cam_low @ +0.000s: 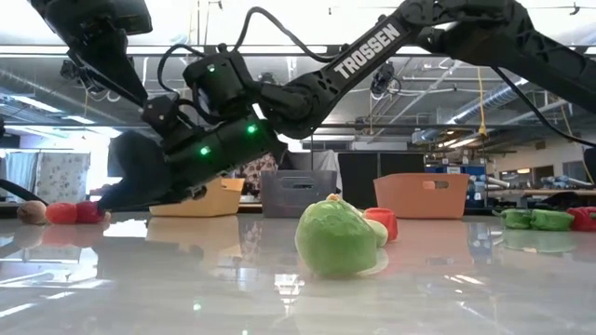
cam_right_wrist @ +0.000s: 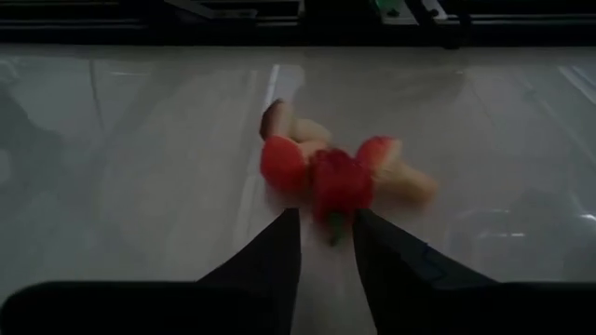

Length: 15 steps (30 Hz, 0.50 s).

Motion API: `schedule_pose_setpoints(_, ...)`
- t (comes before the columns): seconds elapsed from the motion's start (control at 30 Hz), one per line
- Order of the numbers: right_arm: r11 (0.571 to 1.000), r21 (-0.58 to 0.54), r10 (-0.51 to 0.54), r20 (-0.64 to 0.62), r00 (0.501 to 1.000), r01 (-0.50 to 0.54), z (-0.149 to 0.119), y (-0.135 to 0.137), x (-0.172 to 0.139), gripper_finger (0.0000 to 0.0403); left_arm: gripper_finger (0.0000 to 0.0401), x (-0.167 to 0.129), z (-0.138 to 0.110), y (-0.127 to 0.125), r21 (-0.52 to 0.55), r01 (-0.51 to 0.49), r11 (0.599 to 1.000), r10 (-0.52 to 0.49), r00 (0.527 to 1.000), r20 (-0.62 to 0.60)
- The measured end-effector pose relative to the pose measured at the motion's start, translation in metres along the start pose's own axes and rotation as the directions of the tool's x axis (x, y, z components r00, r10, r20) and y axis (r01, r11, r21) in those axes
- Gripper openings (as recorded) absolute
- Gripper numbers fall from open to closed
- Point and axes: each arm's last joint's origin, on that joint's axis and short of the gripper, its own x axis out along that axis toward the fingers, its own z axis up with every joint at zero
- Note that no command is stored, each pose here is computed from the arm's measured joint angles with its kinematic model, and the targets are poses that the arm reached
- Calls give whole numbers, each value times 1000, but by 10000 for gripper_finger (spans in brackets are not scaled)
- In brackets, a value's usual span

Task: Sort produce into baskets
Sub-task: Put the red chili pepper into the black bin

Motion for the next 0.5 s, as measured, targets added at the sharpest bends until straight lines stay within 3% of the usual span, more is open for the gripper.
schedule_pose_setpoints(0.5,1000,-21,6,-8,1000,-6,-1,-4,0,63,177,0,0,0,-14,-4,1000,5,1000,2)
